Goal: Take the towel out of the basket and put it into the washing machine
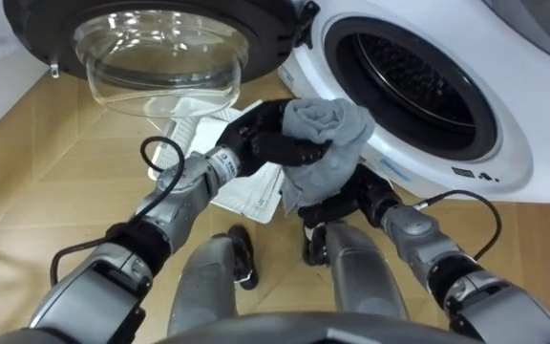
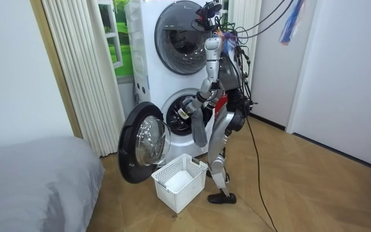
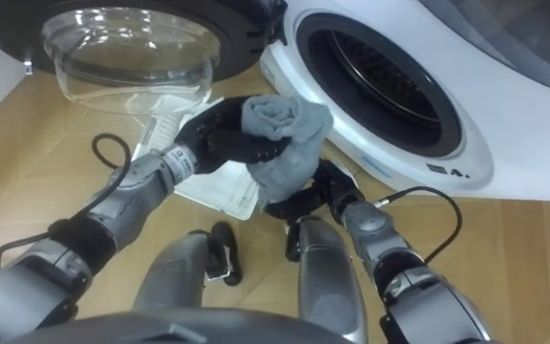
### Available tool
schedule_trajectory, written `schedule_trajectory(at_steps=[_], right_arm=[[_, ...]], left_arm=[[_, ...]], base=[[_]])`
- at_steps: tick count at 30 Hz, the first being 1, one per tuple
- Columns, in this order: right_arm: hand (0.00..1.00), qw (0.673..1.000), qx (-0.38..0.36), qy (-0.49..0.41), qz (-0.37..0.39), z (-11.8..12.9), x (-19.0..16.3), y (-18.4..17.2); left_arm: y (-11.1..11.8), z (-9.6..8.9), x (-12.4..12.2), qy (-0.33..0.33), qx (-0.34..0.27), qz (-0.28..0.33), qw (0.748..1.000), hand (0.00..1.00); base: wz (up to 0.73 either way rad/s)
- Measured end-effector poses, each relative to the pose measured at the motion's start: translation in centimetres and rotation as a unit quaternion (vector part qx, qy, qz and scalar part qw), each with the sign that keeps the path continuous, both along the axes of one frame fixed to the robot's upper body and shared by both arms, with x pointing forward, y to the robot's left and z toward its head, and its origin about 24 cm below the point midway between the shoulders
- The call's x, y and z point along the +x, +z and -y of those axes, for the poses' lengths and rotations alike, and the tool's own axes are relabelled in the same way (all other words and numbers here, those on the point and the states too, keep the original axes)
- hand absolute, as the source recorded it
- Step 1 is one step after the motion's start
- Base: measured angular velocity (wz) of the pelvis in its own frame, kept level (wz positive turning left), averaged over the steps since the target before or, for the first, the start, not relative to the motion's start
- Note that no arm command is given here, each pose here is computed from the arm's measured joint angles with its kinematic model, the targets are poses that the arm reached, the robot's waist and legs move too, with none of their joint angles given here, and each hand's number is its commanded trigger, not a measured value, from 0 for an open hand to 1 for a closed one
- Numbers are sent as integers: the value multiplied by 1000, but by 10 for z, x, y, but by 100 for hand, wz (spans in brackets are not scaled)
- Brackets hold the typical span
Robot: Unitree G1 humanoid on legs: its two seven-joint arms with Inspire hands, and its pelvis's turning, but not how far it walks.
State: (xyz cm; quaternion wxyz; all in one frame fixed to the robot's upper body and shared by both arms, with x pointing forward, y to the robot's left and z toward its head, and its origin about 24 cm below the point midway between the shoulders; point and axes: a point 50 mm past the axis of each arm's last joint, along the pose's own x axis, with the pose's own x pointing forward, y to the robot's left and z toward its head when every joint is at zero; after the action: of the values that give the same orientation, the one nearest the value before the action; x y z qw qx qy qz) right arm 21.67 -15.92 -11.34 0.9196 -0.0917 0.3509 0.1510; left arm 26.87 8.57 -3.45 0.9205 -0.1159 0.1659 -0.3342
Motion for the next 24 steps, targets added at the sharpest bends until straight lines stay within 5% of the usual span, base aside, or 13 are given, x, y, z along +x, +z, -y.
schedule_trajectory(at_steps=[1, 2, 3, 24], right_arm=[[0, 1000, 1, 0, 0, 0, 0, 0], [58, 1000, 1, 2, -1, 0, 0, 0], [100, 1000, 2, 3, -1, -1, 0, 0], [100, 999, -27, 39, -17, -6, -4, -3]], left_arm=[[2, 1, 1, -1, -1, 3, 1000, 100], [4, 2, 4, -3, -3, 7, 1000, 100], [6, 2, 6, 0, -10, 7, 1000, 100], [-15, 2, -19, 35, -117, -80, 989, 100]], base=[[0], [0], [0], [0]])
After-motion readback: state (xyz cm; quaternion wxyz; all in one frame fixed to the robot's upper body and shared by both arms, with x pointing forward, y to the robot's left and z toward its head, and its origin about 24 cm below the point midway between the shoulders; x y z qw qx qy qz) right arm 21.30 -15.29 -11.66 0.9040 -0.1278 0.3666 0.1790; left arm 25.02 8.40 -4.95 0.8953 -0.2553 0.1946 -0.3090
